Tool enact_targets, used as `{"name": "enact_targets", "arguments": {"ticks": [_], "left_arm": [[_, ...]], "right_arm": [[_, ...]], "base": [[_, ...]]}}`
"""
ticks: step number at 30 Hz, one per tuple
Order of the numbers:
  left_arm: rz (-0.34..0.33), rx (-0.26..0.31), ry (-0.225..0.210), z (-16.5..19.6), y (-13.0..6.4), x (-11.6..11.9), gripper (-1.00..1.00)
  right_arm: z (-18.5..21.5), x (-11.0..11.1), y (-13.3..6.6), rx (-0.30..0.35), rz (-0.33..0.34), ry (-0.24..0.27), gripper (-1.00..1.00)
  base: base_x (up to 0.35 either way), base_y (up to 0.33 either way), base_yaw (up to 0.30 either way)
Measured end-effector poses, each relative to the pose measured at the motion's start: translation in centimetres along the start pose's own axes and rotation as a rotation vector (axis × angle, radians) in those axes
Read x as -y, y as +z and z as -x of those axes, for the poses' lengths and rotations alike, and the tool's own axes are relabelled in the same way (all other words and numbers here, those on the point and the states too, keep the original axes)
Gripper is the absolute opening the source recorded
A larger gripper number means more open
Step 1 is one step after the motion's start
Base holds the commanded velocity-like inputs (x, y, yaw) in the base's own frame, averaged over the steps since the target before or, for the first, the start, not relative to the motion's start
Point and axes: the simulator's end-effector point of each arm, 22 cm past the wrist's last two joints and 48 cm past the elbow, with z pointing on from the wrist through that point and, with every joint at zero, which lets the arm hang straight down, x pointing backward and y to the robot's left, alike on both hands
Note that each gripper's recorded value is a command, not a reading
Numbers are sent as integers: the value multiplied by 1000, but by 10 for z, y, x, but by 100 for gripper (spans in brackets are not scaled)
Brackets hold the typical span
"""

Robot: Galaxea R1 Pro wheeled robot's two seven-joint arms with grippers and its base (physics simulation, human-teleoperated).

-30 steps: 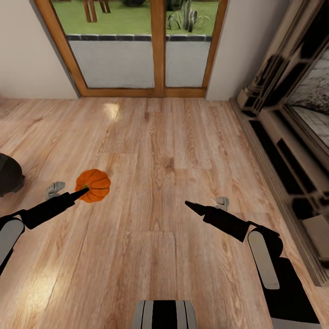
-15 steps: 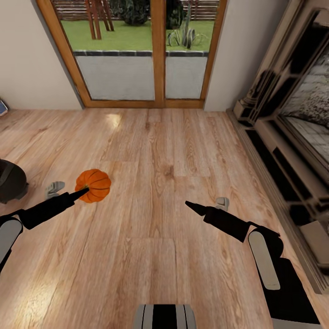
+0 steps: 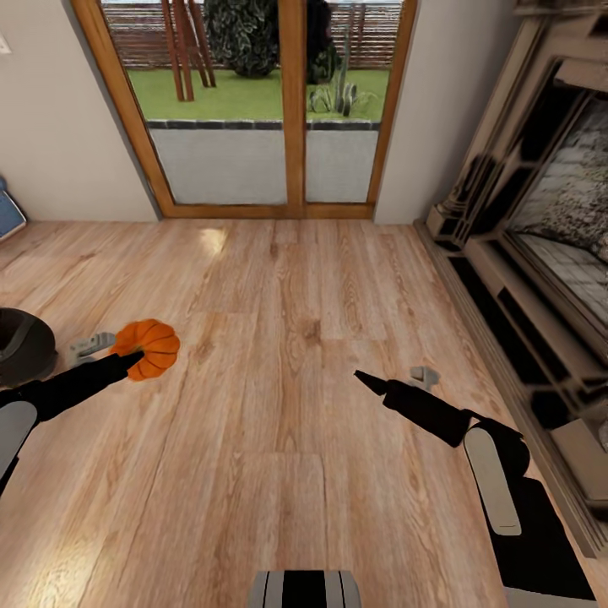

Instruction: Place each of the two pumpkins and all three candles from the living room inside a cabinet in the living room (use any cabinet), then make sure every cabinet is closed, and position the cauldron so it is next to a table in the living room.

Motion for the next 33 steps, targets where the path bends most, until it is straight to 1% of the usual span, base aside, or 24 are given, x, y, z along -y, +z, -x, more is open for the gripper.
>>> {"name": "enact_targets", "arguments": {"ticks": [2, 3, 4, 5, 6, 7, 8, 10, 11, 13, 14, 15, 17, 24, 33], "left_arm": [[45, 8, 5, 4, -4, -7, -100], [55, 12, 6, 6, -5, -8, -100], [68, 16, 3, 8, -7, -10, -100], [80, 20, 7, 10, -9, -12, -100], [94, 24, 5, 12, -11, -14, -100], [114, 28, 8, 14, -13, -18, -100], [124, 32, 9, 16, -15, -19, -100], [168, 41, 10, 20, -20, -27, -100], [181, 45, 9, 22, -22, -29, -100], [188, 54, 4, 26, -25, -29, -100], [194, 59, 6, 28, -27, -30, -100], [198, 66, 4, 30, -29, -30, -100], [194, 74, 2, 34, -32, -28, -100], [184, 101, 1, 47, -44, -22, -100], [170, 131, 3, 62, -59, -13, -100]], "right_arm": [[0, 19, 0, -4, -110, -10, 100], [-1, 23, 0, -7, -142, -16, 100], [-6, 31, 1, -23, -208, -31, 100], [-10, 33, 3, -34, -242, -43, 100], [-20, 37, 6, -65, -309, -77, 100], [-31, 41, 9, -97, -381, -122, 100], [-36, 42, 9, -111, -422, -146, 100], [-51, 47, 7, -151, -564, -233, 100], [-55, 47, 5, -158, -617, -272, 100], [-53, 44, 2, -145, -667, -311, 100], [-50, 42, 1, -126, -685, -322, 100], [-46, 35, 3, -92, -699, -327, 100], [-43, 29, 2, -77, -699, -330, 100], [-40, 7, 3, -61, -673, -359, 100], [-29, -10, -3, -32, -658, -379, 100]], "base": [[0, 0, 0], [0, 0, 0], [0, 0, 0], [0, 0, 0], [0, 0, 0], [0, 0, 0], [0, 0, 0], [0, 0, 0], [0, 0, 0], [0, 0, 0], [0, 0, 0], [0, 0, 0], [0, 0, 0], [0, 0, 0], [0, 0, 0]]}}
